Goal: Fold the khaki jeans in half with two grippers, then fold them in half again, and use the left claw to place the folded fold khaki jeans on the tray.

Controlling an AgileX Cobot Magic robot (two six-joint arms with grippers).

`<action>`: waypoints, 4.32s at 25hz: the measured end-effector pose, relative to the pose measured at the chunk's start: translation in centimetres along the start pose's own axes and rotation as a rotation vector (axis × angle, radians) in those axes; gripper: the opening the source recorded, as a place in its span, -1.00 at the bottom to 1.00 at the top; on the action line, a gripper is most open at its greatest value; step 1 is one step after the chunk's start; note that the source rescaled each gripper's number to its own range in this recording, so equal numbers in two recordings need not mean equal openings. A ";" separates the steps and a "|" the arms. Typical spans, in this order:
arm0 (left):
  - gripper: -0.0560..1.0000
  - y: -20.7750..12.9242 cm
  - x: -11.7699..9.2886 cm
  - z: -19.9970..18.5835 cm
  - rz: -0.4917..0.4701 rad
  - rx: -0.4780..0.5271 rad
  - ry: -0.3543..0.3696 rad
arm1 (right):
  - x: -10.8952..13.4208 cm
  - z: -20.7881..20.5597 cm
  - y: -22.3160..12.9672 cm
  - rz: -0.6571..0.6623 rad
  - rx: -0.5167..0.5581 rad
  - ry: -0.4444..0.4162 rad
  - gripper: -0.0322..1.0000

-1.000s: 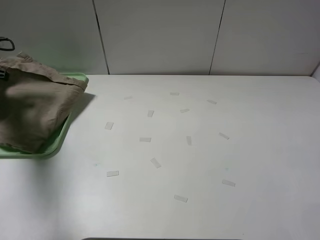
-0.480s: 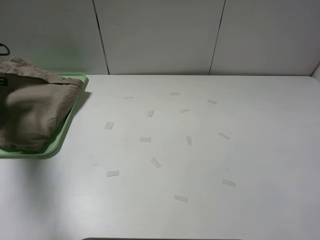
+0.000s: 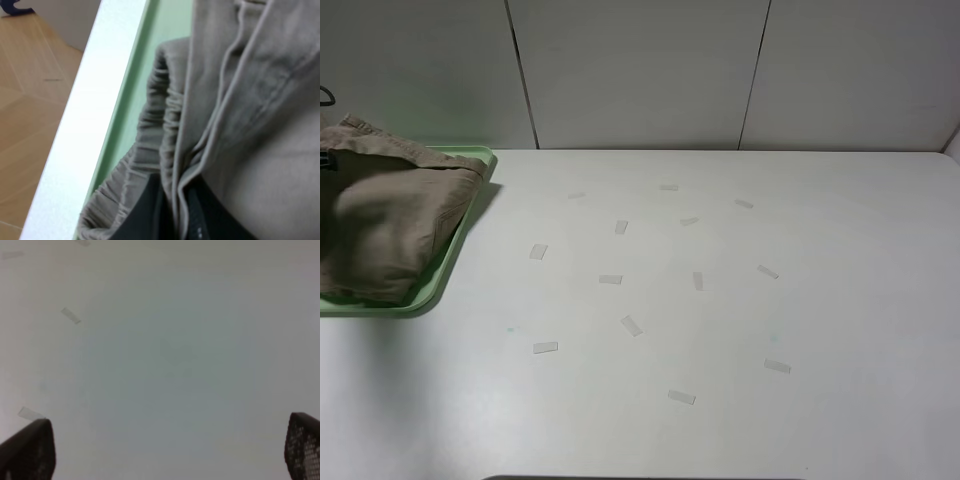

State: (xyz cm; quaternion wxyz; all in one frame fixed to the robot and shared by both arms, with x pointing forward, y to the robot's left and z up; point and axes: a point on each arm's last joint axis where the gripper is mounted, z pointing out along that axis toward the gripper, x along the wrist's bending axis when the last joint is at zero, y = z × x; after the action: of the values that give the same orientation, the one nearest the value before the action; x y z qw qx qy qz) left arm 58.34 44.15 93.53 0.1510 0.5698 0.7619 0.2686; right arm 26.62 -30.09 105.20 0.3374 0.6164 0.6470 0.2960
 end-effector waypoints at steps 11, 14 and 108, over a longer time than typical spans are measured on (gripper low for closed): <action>-0.74 -1.1 1.7 0.3 -0.119 -0.025 0.024 | 0.0 0.0 0.0 0.000 0.000 0.000 1.00; -0.74 -1.7 2.2 0.4 -0.140 -0.026 0.033 | 0.0 0.0 0.0 0.000 0.000 0.000 1.00; -0.89 -1.3 2.9 -0.4 0.018 -0.161 0.057 | 0.0 0.0 0.0 0.000 0.000 0.000 1.00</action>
State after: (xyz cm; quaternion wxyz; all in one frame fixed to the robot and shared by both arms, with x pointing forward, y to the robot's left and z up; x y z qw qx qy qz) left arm 56.24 46.57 93.36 0.1722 0.5546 0.7367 0.3464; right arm 26.62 -30.09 105.20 0.3374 0.6164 0.6470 0.2960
